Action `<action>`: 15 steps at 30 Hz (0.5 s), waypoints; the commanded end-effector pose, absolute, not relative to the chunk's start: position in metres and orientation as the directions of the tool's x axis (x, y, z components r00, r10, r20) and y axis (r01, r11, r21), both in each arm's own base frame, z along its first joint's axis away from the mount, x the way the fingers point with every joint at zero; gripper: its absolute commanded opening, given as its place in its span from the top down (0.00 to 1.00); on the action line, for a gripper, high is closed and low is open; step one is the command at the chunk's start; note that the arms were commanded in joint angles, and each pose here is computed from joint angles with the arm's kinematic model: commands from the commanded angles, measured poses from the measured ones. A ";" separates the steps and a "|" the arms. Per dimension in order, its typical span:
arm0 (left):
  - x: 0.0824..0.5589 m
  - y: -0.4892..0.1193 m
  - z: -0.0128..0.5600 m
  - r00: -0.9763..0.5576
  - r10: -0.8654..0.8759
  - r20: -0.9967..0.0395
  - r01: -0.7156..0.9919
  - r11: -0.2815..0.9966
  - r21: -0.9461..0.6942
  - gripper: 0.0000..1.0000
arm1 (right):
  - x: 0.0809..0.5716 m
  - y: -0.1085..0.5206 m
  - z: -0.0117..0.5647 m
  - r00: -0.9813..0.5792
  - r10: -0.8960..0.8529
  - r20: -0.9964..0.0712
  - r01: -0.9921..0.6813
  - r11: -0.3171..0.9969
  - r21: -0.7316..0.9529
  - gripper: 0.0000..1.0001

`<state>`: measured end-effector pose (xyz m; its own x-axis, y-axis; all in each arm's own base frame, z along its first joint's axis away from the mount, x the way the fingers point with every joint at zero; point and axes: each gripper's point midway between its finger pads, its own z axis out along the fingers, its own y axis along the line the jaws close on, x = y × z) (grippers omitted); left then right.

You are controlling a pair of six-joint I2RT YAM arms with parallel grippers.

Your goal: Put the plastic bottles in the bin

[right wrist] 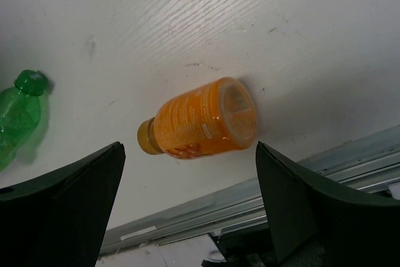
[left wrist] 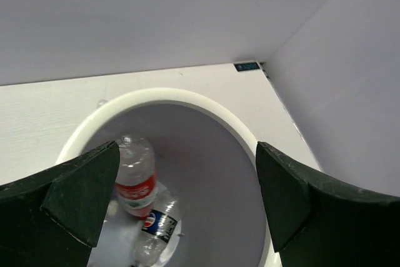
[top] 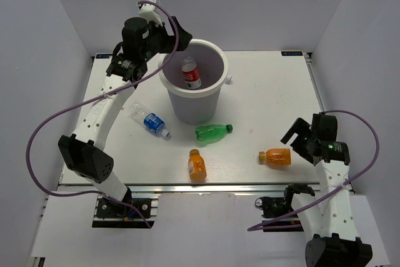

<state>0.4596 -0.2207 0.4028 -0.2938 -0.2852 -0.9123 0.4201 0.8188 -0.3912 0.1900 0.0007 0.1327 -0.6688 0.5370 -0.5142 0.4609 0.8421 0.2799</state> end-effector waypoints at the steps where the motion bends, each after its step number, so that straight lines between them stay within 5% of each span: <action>1: 0.459 -0.176 0.434 -0.185 -0.321 -0.929 0.311 0.877 -0.365 0.02 | 0.176 0.020 0.117 -0.692 0.587 -0.420 0.470 0.809 0.354 0.11; 10: 0.438 -0.021 0.370 -0.118 -0.469 -0.875 -0.141 0.880 -0.453 0.02 | 0.172 0.027 0.070 -0.680 0.663 -0.311 0.559 0.745 0.365 0.11; 15: 0.406 0.012 0.315 -0.051 -0.526 -0.849 -0.305 0.818 -0.488 0.02 | 0.200 0.023 0.068 -0.593 0.718 -0.365 0.576 0.695 0.430 0.11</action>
